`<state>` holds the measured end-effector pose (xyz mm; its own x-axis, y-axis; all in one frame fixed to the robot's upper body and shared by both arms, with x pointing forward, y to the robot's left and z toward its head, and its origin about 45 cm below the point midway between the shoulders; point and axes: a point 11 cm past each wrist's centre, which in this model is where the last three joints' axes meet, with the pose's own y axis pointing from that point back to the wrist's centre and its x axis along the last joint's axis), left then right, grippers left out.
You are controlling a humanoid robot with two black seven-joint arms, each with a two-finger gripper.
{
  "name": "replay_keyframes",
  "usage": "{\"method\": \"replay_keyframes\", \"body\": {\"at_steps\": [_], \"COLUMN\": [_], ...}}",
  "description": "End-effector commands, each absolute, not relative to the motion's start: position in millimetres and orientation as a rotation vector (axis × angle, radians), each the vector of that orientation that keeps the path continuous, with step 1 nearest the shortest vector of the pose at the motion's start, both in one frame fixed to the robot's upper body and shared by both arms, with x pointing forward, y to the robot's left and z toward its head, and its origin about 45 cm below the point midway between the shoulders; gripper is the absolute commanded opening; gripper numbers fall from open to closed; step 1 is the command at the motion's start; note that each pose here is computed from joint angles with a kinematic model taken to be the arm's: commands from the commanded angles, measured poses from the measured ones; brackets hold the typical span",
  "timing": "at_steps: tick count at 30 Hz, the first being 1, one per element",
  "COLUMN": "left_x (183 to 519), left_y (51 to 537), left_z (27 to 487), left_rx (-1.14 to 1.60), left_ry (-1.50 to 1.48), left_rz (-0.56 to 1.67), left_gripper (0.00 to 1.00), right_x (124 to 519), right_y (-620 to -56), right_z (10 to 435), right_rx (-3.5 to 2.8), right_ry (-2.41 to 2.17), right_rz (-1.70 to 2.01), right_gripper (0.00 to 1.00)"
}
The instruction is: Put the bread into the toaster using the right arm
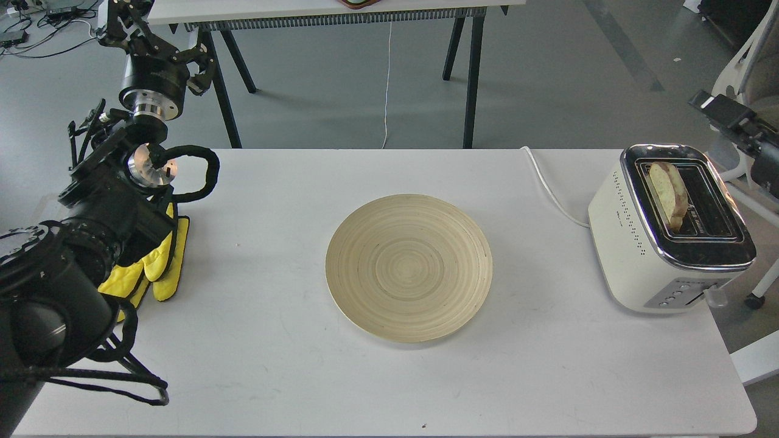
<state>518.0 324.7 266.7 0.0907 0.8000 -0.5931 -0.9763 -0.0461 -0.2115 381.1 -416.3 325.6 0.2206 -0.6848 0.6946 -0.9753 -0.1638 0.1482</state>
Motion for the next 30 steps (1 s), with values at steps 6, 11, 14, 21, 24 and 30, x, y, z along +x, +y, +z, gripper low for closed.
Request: {"method": "replay_keyframes", "body": {"at_steps": [6,11,14,21,24,30], "left_x": [518.0,518.0,518.0,518.0,518.0,518.0], "left_y": [324.8,324.8,324.8,324.7,324.7,324.6], "left_z": [266.9,266.9,266.9,266.8,266.8,266.8], "left_rx": [-0.677,-0.677,-0.677,-0.676,-0.676,-0.674], "left_ry": [0.33,0.33,0.33,0.331,0.331,0.33], "left_rz": [1.481,1.481,1.481,1.481,1.481,1.48], "left_gripper": [1.0,1.0,1.0,1.0,1.0,1.0], "right_x": [437.1,455.7,460.3,468.9,472.2,474.0], "right_y": [-369.5,-354.8,-350.2,-350.4,-354.9,-374.7], "right_z": [342.3,334.2,321.2,306.4,301.5,301.1], "right_rx": [2.393,2.673,2.737,2.797,2.781,2.738], "right_ry": [-1.893,-1.97,-1.99,-2.077,-2.132,-2.233], "right_rz": [0.256,-0.112,-0.257,-0.448,-0.484,-0.495], "right_gripper": [1.0,1.0,1.0,1.0,1.0,1.0]}}
